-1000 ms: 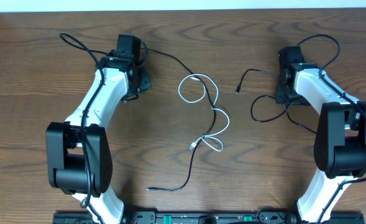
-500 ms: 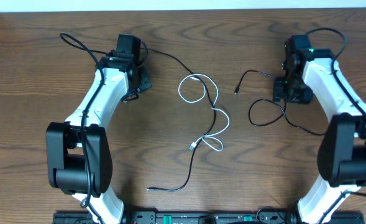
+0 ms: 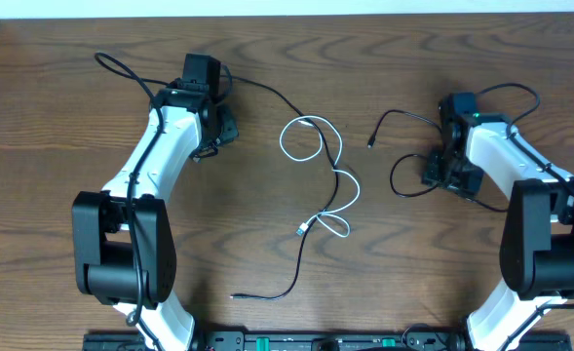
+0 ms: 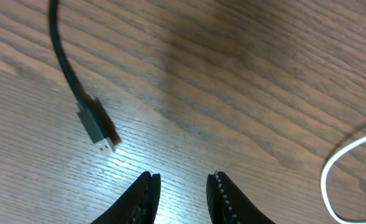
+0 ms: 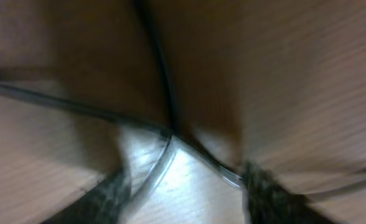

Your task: Untangle cables

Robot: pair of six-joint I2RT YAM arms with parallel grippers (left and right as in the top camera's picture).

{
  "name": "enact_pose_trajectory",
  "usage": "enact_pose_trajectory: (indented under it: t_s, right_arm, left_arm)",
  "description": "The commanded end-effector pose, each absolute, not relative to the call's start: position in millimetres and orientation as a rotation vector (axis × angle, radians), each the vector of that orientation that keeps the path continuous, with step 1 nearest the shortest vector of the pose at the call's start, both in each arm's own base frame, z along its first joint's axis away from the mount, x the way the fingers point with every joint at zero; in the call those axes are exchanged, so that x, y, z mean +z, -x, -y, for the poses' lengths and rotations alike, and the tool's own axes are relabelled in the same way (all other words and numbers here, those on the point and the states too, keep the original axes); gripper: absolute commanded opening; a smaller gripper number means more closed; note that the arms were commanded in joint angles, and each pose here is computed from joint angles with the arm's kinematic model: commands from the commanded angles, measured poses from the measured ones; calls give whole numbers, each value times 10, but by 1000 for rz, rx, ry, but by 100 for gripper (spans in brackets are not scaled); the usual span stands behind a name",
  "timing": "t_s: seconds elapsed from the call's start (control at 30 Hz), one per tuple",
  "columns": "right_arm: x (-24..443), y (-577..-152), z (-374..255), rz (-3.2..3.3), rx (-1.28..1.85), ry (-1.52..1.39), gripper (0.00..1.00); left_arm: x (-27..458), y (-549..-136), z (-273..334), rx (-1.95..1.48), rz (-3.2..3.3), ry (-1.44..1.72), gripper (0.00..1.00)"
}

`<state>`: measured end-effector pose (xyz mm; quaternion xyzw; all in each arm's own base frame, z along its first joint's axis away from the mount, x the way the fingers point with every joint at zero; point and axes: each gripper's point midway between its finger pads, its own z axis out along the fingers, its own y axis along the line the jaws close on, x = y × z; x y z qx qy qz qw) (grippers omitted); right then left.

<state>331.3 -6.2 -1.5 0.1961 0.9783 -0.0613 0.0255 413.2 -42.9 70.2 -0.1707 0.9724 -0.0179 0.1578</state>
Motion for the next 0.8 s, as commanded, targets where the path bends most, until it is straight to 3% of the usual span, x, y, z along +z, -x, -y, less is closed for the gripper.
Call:
enact_pose_trajectory:
  t_s: [0.0, 0.27, 0.53, 0.77]
  right_arm:
    - [-188, -3293, 328, -2929, -360, -705, 34]
    - [-165, -3545, 689, -2799, -361, -741, 13]
    - [-69, -3839, 1079, -2688, -369, -646, 10]
    - [31, -3959, 1481, -2557, -375, -759, 6]
  left_arm:
    - [625, -4099, 478, -84, -2810, 493, 30]
    - [628, -4108, 480, -86, -2806, 492, 30]
    - [628, -4108, 480, -86, -2806, 492, 30]
    - [628, -4108, 479, -86, -2806, 492, 30]
